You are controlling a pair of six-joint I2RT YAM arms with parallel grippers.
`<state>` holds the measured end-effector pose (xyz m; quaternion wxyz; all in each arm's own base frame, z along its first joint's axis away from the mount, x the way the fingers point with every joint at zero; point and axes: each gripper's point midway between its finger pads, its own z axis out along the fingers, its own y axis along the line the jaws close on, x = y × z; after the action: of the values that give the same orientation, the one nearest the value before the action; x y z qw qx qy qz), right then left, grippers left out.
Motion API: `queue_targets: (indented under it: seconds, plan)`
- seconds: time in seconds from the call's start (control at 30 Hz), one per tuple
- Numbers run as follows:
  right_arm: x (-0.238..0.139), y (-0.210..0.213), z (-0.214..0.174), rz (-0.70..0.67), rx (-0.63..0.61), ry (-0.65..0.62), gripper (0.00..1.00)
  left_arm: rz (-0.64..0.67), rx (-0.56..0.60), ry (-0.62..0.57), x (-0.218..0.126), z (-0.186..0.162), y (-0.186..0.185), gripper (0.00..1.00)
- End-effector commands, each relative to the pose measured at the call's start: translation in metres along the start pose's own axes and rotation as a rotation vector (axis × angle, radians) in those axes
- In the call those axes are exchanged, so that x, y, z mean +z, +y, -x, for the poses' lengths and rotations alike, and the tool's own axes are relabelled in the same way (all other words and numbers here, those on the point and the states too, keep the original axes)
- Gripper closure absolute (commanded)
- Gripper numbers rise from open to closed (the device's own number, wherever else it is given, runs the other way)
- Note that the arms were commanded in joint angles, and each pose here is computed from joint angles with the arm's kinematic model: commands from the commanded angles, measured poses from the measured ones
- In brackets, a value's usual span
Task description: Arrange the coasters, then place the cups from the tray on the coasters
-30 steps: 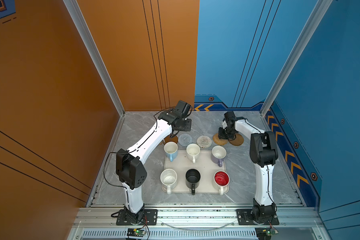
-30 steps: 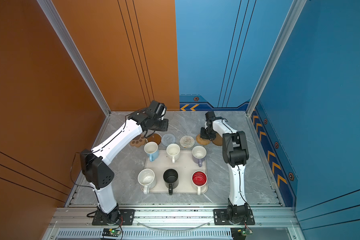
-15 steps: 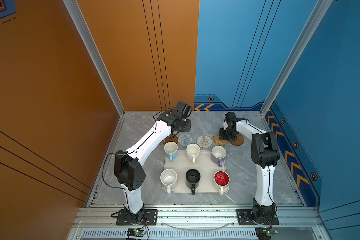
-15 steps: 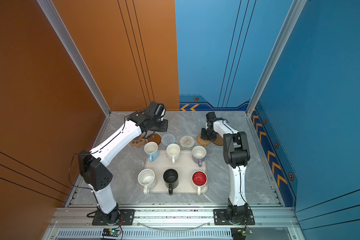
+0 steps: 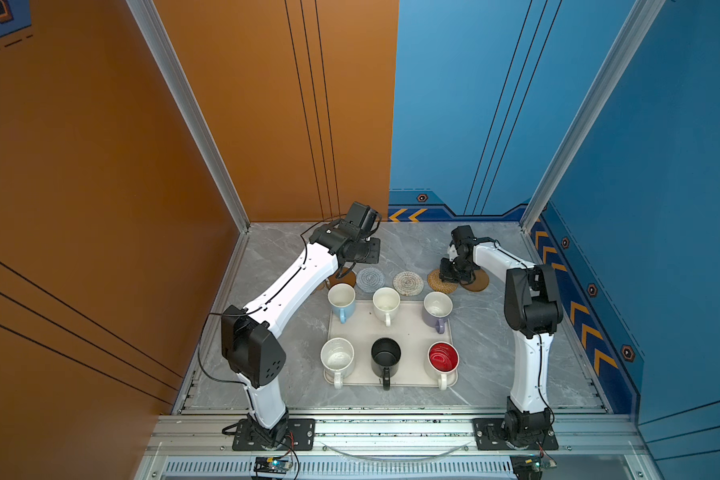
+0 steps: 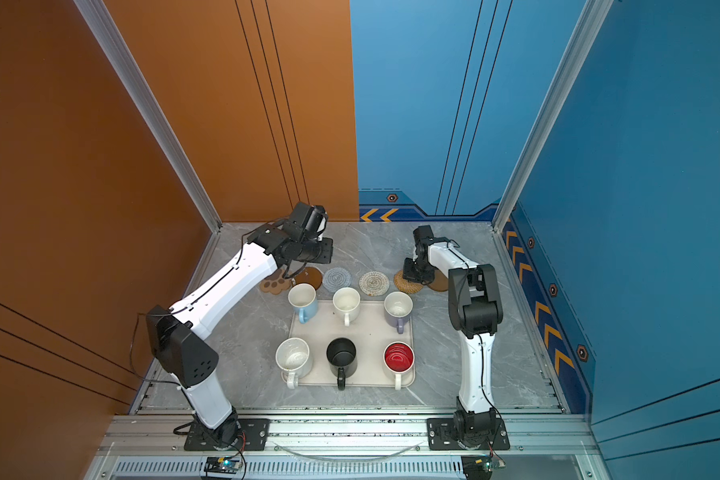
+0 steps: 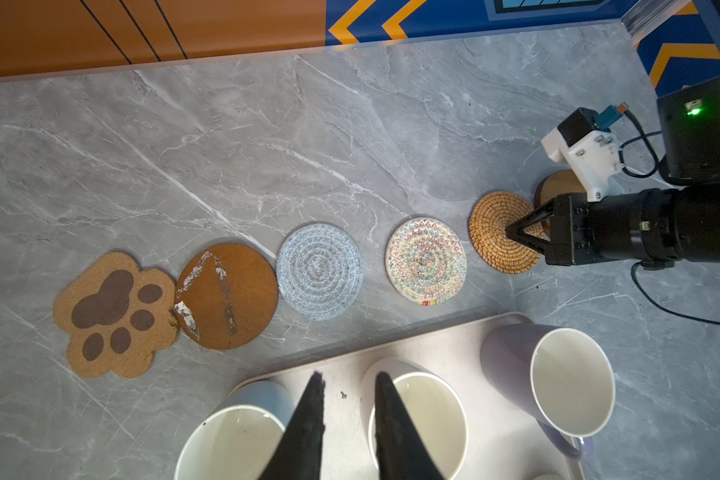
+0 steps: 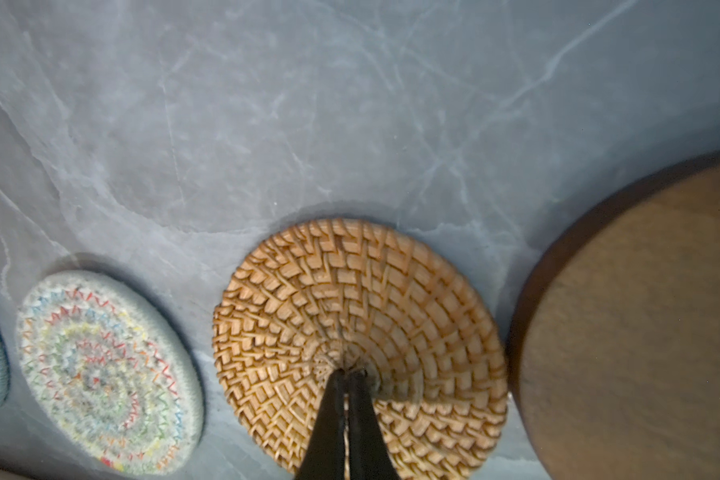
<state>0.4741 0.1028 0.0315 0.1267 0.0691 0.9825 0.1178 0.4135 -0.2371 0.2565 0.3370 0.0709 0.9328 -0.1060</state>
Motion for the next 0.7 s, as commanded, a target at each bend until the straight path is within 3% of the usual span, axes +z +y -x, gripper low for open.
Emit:
queue_targets:
  seconds: [0.0,0.2,0.67]
  plan:
    - [-0.044,0.018,0.032,0.072,0.007,-0.129,1.00,-0.002,-0.010,-0.055,-0.018,0.008,-0.001,0.75]
    - [-0.072,0.012,0.062,0.085,0.033,-0.209,1.00,-0.029,-0.011,-0.095,-0.032,0.011,-0.007,0.73]
    - [-0.030,-0.045,0.101,0.015,0.149,-0.206,1.00,-0.263,0.001,-0.282,-0.075,0.012,-0.043,0.66]
